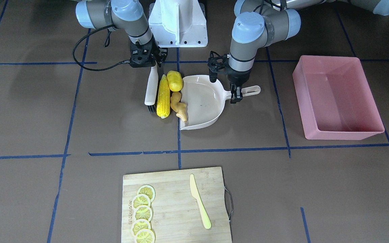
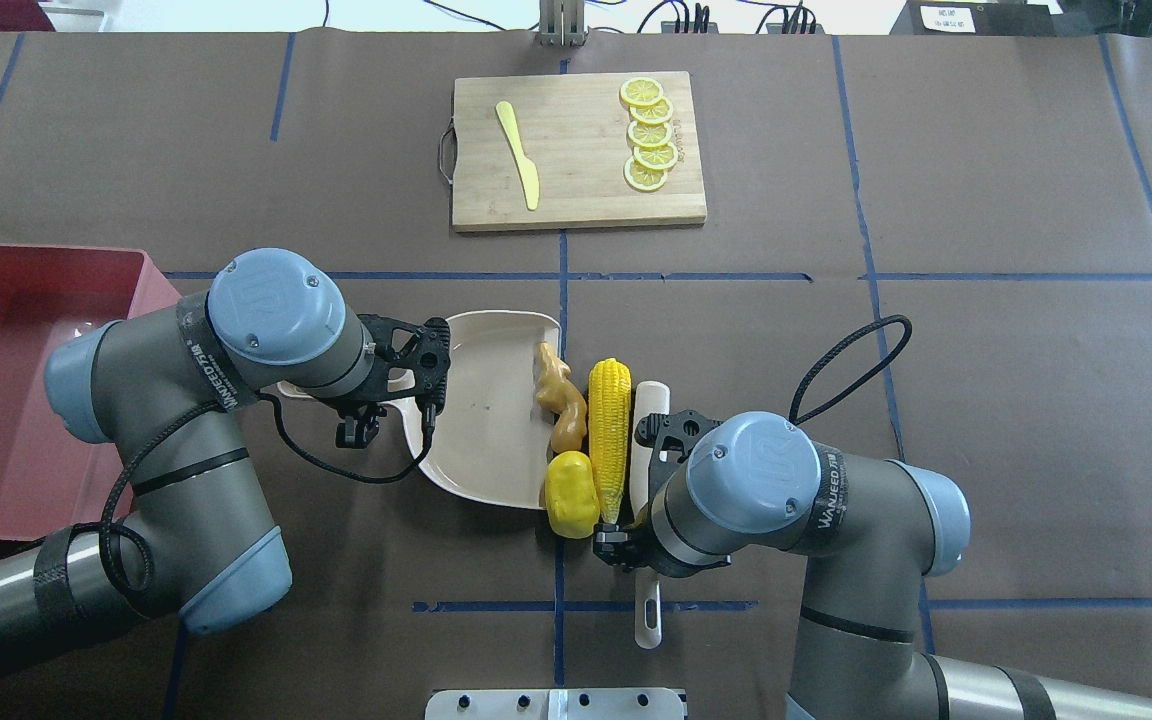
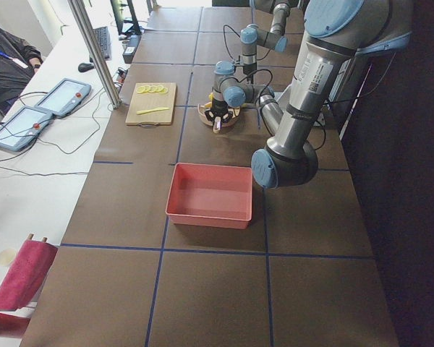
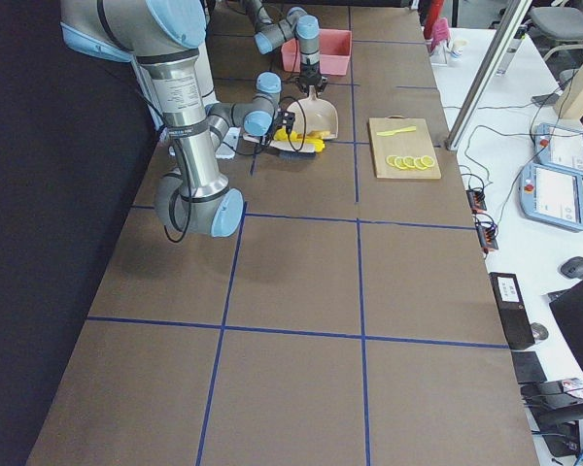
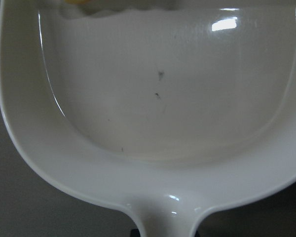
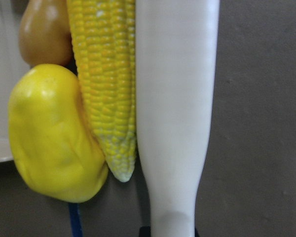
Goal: Sweep and dump trash into bin
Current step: 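Sweep the corn, squash and ginger into the dustpan with the right gripper's brush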
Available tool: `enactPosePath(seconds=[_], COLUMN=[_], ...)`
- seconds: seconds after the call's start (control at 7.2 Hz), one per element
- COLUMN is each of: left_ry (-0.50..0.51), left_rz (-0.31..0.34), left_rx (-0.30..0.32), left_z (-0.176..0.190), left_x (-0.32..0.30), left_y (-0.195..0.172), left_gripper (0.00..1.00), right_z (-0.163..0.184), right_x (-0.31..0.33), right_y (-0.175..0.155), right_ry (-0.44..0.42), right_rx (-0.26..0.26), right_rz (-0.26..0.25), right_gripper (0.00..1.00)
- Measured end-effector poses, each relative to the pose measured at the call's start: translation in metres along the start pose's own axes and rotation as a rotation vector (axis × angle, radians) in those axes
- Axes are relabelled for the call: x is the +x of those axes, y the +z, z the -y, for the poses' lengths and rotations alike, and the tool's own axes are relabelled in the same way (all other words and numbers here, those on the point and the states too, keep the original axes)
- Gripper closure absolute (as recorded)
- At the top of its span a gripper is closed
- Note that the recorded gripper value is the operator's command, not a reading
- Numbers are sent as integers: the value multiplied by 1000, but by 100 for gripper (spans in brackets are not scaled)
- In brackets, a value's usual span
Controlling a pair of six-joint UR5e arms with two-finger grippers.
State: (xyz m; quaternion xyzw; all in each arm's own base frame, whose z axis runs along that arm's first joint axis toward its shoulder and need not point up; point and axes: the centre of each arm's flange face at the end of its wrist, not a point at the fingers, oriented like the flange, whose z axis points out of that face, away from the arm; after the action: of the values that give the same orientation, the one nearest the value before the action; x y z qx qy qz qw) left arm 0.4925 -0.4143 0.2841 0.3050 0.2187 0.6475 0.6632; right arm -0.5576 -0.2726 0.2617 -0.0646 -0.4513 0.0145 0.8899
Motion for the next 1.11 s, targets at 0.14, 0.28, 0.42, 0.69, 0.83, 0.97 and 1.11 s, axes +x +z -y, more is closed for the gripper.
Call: enactPosePath(seconds=[0.14, 0.28, 0.42, 0.69, 0.83, 0.97, 1.11], left_ry=[0, 0, 0, -1, -1, -1, -1], left_rz=[0, 0, 1, 2, 2, 2, 3], left_rx=[0, 0, 1, 2, 2, 3, 4], left_z=[0, 0, 0, 0, 0, 0, 0], left_x=[0, 0, 0, 0, 0, 0, 0], left_y=[0, 0, -1, -1, -2, -2, -3], left_gripper=[100, 100, 100, 100, 100, 100, 100], right_z=[-1, 0, 2, 6, 6, 5, 5], right_x=[-6, -14, -25, -43, -48, -54, -59], right_y=[-2, -1, 3, 9, 8, 7, 5], right_ry=[-2, 2, 11, 24, 30, 32, 31], right_rx=[0, 0, 0, 1, 1, 1, 1], right_rz=[8, 14, 18, 22, 27, 34, 39], right_gripper=[100, 100, 100, 100, 100, 100, 100])
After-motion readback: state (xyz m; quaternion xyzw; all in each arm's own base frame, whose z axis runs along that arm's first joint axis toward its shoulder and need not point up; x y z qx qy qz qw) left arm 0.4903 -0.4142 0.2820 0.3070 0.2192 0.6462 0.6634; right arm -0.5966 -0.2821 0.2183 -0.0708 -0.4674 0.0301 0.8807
